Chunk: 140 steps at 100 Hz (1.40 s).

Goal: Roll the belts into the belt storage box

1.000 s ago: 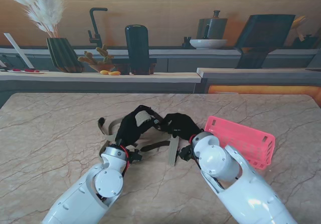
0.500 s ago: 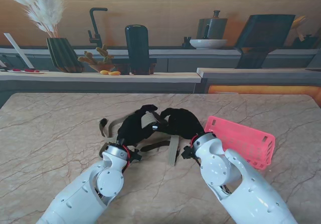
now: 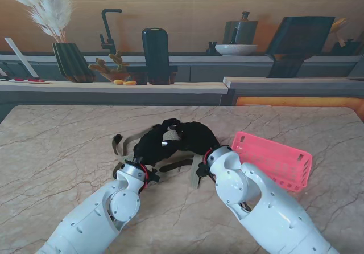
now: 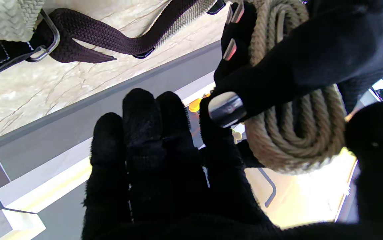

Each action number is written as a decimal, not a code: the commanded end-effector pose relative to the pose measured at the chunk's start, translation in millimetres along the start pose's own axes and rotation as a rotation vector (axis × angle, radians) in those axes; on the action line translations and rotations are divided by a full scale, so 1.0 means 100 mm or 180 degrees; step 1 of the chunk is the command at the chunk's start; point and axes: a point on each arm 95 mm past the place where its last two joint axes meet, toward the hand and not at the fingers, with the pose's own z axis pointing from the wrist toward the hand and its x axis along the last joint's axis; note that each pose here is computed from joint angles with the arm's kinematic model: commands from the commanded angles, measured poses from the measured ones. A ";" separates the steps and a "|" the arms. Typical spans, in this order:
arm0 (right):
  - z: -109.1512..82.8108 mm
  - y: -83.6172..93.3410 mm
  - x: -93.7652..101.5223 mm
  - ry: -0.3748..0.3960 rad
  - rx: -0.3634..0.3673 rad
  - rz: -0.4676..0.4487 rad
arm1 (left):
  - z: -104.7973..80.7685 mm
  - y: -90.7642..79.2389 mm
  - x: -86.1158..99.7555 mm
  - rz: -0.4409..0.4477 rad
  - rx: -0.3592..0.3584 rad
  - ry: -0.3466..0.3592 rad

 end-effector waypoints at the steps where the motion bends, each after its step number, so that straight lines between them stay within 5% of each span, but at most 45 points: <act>1: 0.04 -0.03 0.06 0.0004 0.0013 0.0097 | 0.00 0.01 0.01 0.0007 -0.0016 0.0008; 32: 0.08 -0.09 0.10 -0.0087 0.0122 0.0329 | 0.00 0.00 -0.01 0.0023 -0.0003 0.0016; 67: -0.03 -0.01 -0.04 -0.0278 0.0389 0.0969 | -0.05 -0.02 0.06 -0.0287 0.0099 -0.0129; 108: -0.04 0.08 -0.19 -0.0240 0.0561 0.0675 | -0.07 -0.02 0.10 -0.0517 0.0075 -0.0082; 140: -0.13 0.29 -0.26 -0.0452 0.0299 0.1094 | -0.07 -0.08 0.05 -0.0471 0.0125 -0.0004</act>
